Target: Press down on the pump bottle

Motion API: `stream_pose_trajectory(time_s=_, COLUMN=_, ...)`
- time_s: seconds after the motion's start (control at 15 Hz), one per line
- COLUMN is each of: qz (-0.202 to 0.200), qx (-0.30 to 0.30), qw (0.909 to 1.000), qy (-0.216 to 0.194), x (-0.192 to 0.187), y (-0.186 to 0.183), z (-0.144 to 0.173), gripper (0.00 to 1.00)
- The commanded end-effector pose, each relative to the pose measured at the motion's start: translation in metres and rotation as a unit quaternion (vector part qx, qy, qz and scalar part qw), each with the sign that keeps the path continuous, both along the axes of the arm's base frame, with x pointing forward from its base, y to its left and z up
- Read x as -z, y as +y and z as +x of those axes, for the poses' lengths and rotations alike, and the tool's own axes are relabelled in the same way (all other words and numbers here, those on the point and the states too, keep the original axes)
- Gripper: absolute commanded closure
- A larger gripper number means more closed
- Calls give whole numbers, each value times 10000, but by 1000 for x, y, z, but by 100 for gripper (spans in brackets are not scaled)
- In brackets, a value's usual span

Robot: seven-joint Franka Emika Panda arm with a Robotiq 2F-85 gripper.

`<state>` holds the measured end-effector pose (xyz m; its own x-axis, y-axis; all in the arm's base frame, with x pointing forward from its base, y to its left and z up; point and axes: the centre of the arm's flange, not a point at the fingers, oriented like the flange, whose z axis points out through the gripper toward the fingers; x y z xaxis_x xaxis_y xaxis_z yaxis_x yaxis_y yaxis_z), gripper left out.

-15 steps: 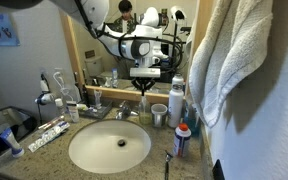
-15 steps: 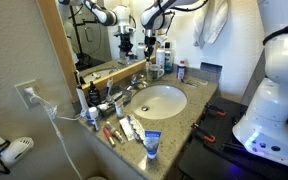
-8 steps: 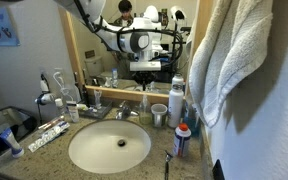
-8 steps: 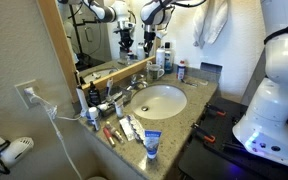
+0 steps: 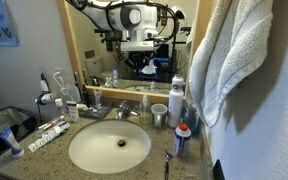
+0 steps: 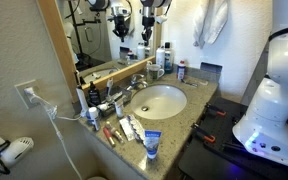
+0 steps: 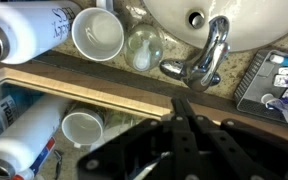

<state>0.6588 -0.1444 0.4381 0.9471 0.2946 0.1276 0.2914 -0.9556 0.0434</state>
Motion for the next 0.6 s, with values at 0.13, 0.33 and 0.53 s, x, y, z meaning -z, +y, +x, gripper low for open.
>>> stream_pose_trajectory(time_s=0.13, qz=-256, qx=292, qw=9983, qy=445, x=-57, y=43, z=-32, gripper=100)
stream_pose_trajectory(time_s=0.33, qz=-334, qx=367, qw=9957, qy=776, x=-76, y=70, z=-55, gripper=100)
stream_pose_trajectory(time_s=0.53, qz=-384, qx=358, qw=9939, qy=974, x=-91, y=97, z=-83, gripper=100)
